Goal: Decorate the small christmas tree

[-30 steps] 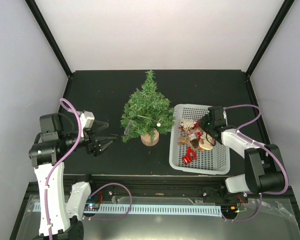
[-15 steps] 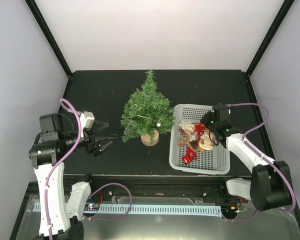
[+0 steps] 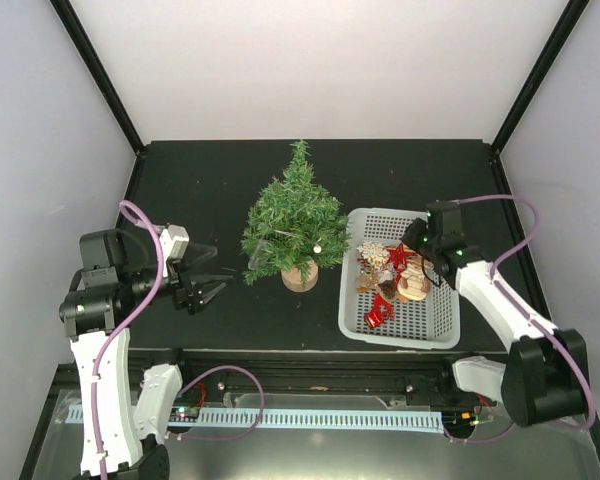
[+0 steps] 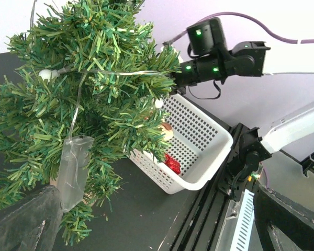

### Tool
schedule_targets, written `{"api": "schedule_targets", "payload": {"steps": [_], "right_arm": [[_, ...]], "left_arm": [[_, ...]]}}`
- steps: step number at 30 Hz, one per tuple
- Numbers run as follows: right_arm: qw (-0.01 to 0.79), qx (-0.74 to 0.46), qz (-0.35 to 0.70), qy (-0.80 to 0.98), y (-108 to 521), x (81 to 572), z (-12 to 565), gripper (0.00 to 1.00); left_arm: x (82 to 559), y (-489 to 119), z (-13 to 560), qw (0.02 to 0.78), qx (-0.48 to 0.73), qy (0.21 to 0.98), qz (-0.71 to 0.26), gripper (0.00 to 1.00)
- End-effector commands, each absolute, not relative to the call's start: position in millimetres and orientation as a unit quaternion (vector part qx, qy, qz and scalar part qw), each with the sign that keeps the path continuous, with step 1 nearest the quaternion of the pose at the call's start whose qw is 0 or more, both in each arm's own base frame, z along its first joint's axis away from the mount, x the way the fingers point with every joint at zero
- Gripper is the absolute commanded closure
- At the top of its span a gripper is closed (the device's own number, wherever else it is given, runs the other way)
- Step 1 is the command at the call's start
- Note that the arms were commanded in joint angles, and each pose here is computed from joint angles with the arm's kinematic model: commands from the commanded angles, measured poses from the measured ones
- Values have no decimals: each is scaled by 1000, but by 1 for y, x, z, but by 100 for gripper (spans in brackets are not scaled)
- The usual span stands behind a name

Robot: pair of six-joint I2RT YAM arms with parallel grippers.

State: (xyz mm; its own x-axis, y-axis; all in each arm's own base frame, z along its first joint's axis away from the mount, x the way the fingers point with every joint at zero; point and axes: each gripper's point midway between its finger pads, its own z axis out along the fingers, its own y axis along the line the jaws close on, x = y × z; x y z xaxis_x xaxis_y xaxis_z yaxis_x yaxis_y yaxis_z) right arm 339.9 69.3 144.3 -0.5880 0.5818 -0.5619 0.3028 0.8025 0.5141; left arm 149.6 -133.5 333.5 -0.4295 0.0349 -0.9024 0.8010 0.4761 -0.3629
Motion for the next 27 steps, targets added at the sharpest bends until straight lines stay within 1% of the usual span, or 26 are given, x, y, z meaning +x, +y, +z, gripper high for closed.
{"api": "schedule_targets", "payload": {"steps": [1,3,8,16,19,27], "right_arm": [[291,242,192,906,86,335,113,78],[262,242,200,912,93,337,102,75],[215,245,195,925,99,339,84,73],[198,262,147,933,80,334,71,69],[193,269,127,935,72,329,67,64],[187,279,106,936,65,324,63,60]], "left_arm": [[147,-134,338,465,292,724,-417,1],[147,-134,338,464,291,725,-417,1],[147,-134,337,464,291,726,-417,1],[148,-134,338,463,292,724,-420,1],[148,-134,338,462,291,725,-420,1],[148,-133,338,463,290,725,-419,1]]}}
